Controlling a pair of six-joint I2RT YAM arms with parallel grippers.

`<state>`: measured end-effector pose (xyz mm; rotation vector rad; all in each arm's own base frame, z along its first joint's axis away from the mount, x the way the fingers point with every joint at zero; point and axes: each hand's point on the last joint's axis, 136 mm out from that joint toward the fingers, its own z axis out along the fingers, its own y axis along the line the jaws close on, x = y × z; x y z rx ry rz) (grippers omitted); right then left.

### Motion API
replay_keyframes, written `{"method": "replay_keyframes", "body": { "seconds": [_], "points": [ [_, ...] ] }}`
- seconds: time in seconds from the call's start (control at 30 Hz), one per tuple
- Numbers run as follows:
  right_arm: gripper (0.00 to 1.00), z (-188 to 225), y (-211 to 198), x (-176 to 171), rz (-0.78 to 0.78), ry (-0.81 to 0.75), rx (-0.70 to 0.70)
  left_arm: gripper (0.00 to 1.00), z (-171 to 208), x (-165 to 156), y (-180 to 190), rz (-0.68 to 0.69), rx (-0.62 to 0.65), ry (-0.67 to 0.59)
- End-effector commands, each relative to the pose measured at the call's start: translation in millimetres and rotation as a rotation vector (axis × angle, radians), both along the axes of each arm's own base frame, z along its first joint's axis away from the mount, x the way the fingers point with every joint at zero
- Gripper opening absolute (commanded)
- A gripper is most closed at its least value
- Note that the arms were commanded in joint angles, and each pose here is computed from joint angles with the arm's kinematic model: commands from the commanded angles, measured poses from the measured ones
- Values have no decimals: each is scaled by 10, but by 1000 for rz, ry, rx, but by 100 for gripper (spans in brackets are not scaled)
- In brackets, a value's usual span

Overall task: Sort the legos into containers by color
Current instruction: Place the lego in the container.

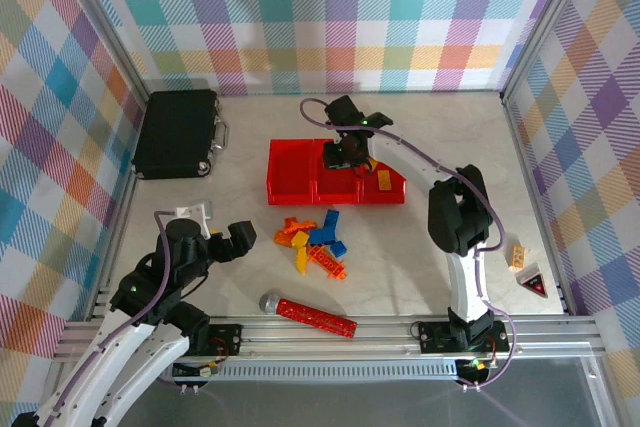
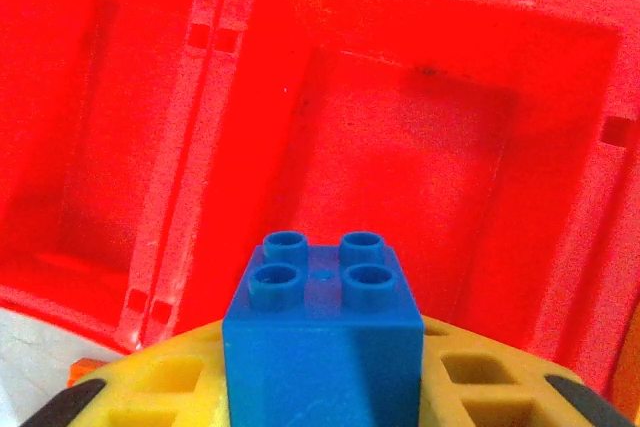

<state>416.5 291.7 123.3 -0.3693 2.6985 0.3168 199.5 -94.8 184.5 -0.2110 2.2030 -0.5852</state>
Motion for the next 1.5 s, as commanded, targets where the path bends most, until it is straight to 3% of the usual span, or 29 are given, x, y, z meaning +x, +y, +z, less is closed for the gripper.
{"method": "replay_keyframes", "body": {
  "seconds": [0.0, 0.13, 0.43, 0.7, 0.8, 0.93, 1.27, 1.47],
  "points": [
    [28, -23, 47, 24, 29, 22, -11, 99, 57, -46, 27, 15, -9, 4],
    [32, -132, 65, 40, 15, 38, -9, 100, 40, -77, 80, 44, -20, 6],
    [52, -173, 54, -26, 6, 50, 10, 100, 87, -91, 114, 57, -21, -7],
    [54, 40, -1, -172, 13, 34, 34, 100, 97, -91, 118, 61, -27, -10],
    [54, 251, -30, -402, 45, 26, 63, 100, 132, -84, 132, 67, -22, -15],
    [65, 392, -78, -834, 91, 27, 93, 100, 182, -77, 199, 101, -9, -23],
    [74, -34, -162, -2174, 236, 107, -1, 100, 242, -61, 226, 120, -22, -53],
    [77, -249, -211, -2433, 243, 154, -47, 100, 310, -52, 212, 103, -14, -76]
  ]
}}
